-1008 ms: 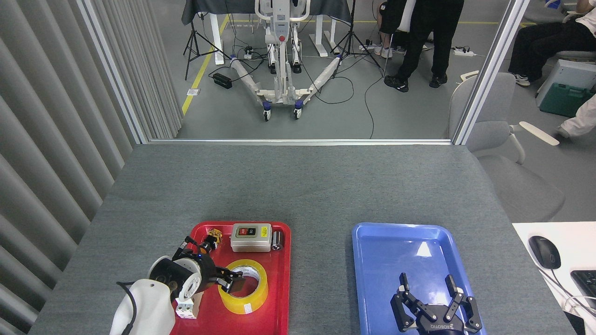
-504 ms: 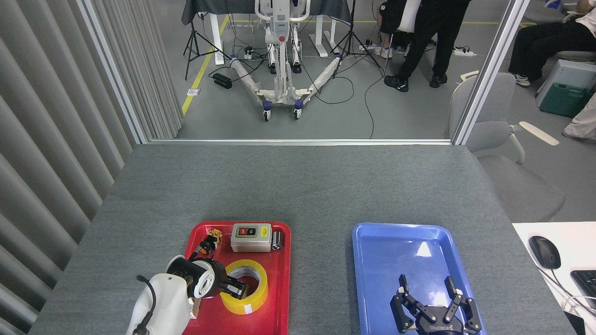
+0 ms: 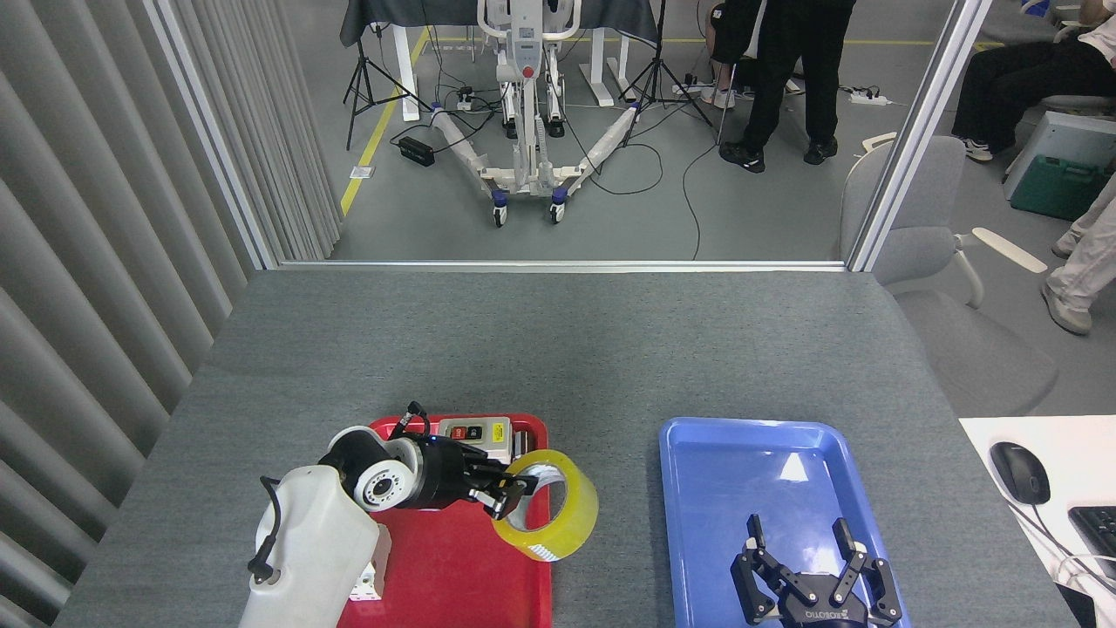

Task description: Place and move tape with both arms

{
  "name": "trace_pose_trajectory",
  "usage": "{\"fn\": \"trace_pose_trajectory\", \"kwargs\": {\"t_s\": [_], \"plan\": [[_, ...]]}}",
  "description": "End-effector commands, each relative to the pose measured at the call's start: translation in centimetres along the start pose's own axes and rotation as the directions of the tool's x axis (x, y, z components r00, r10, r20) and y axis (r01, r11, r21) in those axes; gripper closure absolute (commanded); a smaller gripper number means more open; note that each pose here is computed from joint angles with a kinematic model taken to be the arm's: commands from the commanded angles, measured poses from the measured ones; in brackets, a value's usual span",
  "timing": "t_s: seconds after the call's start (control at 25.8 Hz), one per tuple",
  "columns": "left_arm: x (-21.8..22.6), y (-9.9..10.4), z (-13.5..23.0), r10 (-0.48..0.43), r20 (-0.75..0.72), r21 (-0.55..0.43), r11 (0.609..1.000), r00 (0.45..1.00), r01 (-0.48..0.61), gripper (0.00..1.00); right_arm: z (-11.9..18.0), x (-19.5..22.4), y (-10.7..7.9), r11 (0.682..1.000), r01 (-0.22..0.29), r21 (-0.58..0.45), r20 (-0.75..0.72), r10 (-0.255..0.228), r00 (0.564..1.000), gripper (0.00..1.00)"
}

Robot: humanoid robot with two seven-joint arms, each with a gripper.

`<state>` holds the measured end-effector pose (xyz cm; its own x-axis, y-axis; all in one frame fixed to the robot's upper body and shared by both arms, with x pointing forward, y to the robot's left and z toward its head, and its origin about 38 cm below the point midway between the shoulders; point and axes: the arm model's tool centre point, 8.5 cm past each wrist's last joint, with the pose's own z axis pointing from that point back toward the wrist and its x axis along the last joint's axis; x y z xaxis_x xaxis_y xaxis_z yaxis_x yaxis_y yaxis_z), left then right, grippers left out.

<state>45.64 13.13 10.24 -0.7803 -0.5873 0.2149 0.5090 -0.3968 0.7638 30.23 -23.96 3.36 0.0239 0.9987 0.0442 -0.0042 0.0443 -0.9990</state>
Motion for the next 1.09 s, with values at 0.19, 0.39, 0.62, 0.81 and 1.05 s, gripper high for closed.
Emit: {"fn": "trace_pose_trajectory", "kwargs": {"t_s": [0.19,0.39,0.62,0.81,1.05], "plan": [[4.5,4.6,-0.5,0.099,0.449,0.356,0.892,0.888,-0.279,1.0,0.1,0.2,-0.3,0.999,0.002,-0.041,0.023,-0.001,1.0,0.0],[6.2,2.0,-4.0,0.203,0.523,0.261,0.886,0.828,-0.382,1.0,1.2,1.4,-1.3,0.985,0.053,-0.164,0.258,-0.009,0.966,0.0],[7.5,2.1,-4.7,0.191,0.543,0.254,0.891,0.818,-0.376,1.0,4.0,0.6,-1.9,0.983,0.112,-0.145,0.575,-0.009,0.818,0.0],[7.5,1.7,-4.8,0.199,0.544,0.248,0.89,0.815,-0.383,1.0,4.0,0.7,-1.9,0.985,0.104,-0.139,0.582,-0.003,0.813,0.0],[8.0,0.4,-5.5,0.211,0.524,0.201,0.911,0.825,-0.36,1.0,3.8,1.5,-2.0,0.987,0.096,-0.129,0.6,0.0,0.8,0.01]]}}
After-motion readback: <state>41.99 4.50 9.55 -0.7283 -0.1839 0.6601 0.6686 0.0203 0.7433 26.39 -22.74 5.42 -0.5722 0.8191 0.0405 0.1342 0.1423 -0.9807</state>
